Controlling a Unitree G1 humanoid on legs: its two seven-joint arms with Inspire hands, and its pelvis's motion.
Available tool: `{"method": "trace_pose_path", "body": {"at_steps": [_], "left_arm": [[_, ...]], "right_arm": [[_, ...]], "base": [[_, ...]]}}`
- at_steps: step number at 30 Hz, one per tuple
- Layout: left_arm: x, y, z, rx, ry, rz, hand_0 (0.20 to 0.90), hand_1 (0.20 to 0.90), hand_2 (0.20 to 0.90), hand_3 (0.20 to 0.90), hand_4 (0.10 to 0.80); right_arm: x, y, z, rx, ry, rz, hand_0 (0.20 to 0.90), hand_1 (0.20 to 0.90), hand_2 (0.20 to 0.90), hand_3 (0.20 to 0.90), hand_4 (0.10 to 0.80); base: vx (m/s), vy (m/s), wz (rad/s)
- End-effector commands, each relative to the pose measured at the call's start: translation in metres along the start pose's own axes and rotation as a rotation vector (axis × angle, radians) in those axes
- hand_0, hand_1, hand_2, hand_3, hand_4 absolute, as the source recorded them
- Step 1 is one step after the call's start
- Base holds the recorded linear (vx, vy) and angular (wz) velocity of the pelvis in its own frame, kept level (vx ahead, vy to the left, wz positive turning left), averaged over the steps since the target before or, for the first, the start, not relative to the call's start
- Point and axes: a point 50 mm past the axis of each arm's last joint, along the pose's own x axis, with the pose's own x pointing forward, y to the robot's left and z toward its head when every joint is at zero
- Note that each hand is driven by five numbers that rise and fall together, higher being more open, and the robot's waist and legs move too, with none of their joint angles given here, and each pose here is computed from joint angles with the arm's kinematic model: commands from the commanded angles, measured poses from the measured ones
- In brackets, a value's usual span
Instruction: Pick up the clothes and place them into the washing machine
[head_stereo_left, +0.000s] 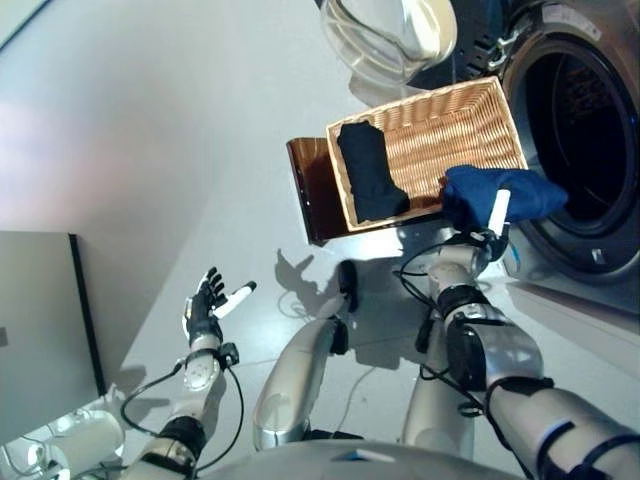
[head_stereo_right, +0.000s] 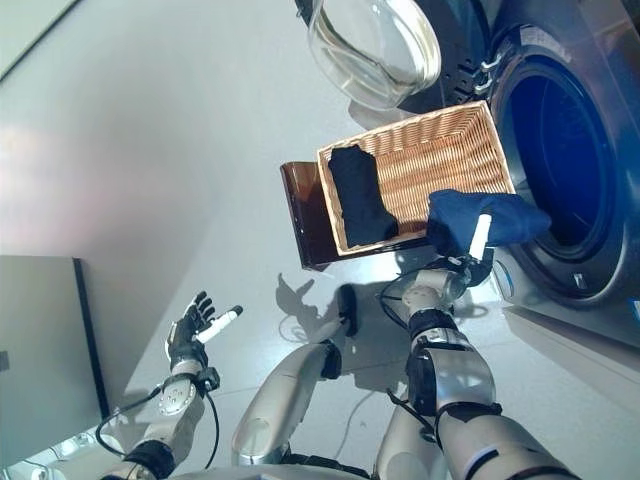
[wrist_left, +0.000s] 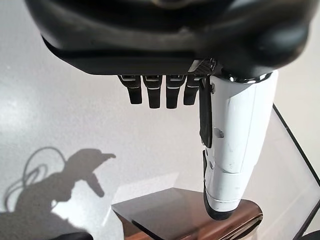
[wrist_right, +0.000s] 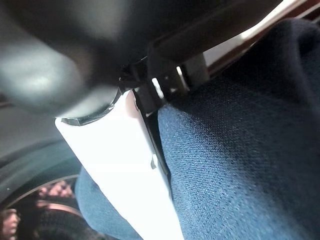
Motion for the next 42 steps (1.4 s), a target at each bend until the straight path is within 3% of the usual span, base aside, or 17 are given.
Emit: {"method": "trace_pose_path", "body": {"at_steps": [1,8,10,13,17,18,25,29,30,31,32,33,34,42], "left_arm": [[-0.001,0.018,0.006,0.008,-0.057,0.041,0.9,0.9,0.9,0.9,0.8],[-0.005,0.02,0.011,0.009,-0.084,0.015,0.9,0.9,0.9,0.9,0.8],[-0.006,0.029,0.013,0.023,-0.098,0.022,0.9,0.9,0.9,0.9,0.8],[-0.006,0.033,0.021,0.024,-0.135,0.024,0.9,0.9,0.9,0.9,0.8],[-0.006,0.036,0.024,0.022,-0.151,0.042,0.9,0.9,0.9,0.9,0.8],[-0.006,0.039,0.023,0.026,-0.145,0.058,0.9,0.9,0.9,0.9,0.8],[-0.006,0.036,0.024,0.009,-0.147,0.059,0.9,0.9,0.9,0.9,0.8],[-0.005,0.04,0.03,0.013,-0.178,0.085,0.9,0.9,0.9,0.9,0.8],[-0.006,0.041,0.029,0.02,-0.177,0.092,0.9,0.9,0.9,0.9,0.8],[-0.005,0.046,0.03,0.043,-0.176,0.106,0.9,0.9,0.9,0.9,0.8],[-0.005,0.043,0.03,0.034,-0.176,0.106,0.9,0.9,0.9,0.9,0.8],[-0.003,0.046,0.045,0.075,-0.242,0.118,0.9,0.9,0.9,0.9,0.8],[-0.002,0.045,0.05,0.081,-0.265,0.127,0.9,0.9,0.9,0.9,0.8],[-0.008,0.041,0.055,0.073,-0.297,0.1,0.9,0.9,0.9,0.9,0.8]], "right_arm": [[0.008,0.032,0.041,0.044,-0.163,0.138,0.2,0.2,0.2,0.2,0.3],[0.008,0.097,0.099,0.08,-0.311,0.258,0.2,0.2,0.2,0.2,0.3],[-0.002,0.143,0.155,0.034,-0.466,0.339,0.2,0.2,0.2,0.2,0.3],[-0.024,0.185,0.201,-0.045,-0.611,0.403,0.2,0.2,0.2,0.2,0.3],[-0.048,0.216,0.22,-0.094,-0.695,0.484,0.2,0.2,0.2,0.2,0.3],[-0.053,0.223,0.225,-0.129,-0.721,0.487,0.9,0.9,0.9,0.9,0.8],[-0.048,0.221,0.219,-0.212,-0.722,0.45,0.9,0.9,0.9,0.9,0.8],[-0.035,0.21,0.214,-0.463,-0.772,0.309,0.9,0.9,0.9,0.9,0.8],[-0.029,0.203,0.213,-0.594,-0.804,0.241,0.9,0.9,0.9,0.9,0.8],[-0.025,0.199,0.216,-0.92,-0.917,0.119,0.9,0.9,0.9,0.9,0.8],[-0.029,0.203,0.217,-0.924,-0.927,0.123,0.9,0.9,0.9,0.9,0.8],[-0.037,0.214,0.206,-1.302,-1.14,0.011,0.9,0.9,0.9,0.9,0.8],[-0.036,0.215,0.195,-1.405,-1.153,0.039,0.9,0.9,0.9,0.9,0.8],[-0.029,0.208,0.188,-1.367,-1.04,0.073,0.9,0.9,0.9,0.9,0.8]], "base": [[0.034,0.001,0.02],[0.031,-0.004,-0.03],[0.068,-0.009,-0.05],[0.005,-0.001,0.01],[0.021,-0.008,0.0],[0.0,0.0,0.0],[0.016,0.001,0.01],[0.0,0.0,0.0],[0.0,0.0,0.0],[0.0,0.0,0.0],[-0.042,-0.015,0.02],[-0.049,-0.022,0.05],[-0.046,-0.031,0.06],[-0.005,-0.004,0.02]]}}
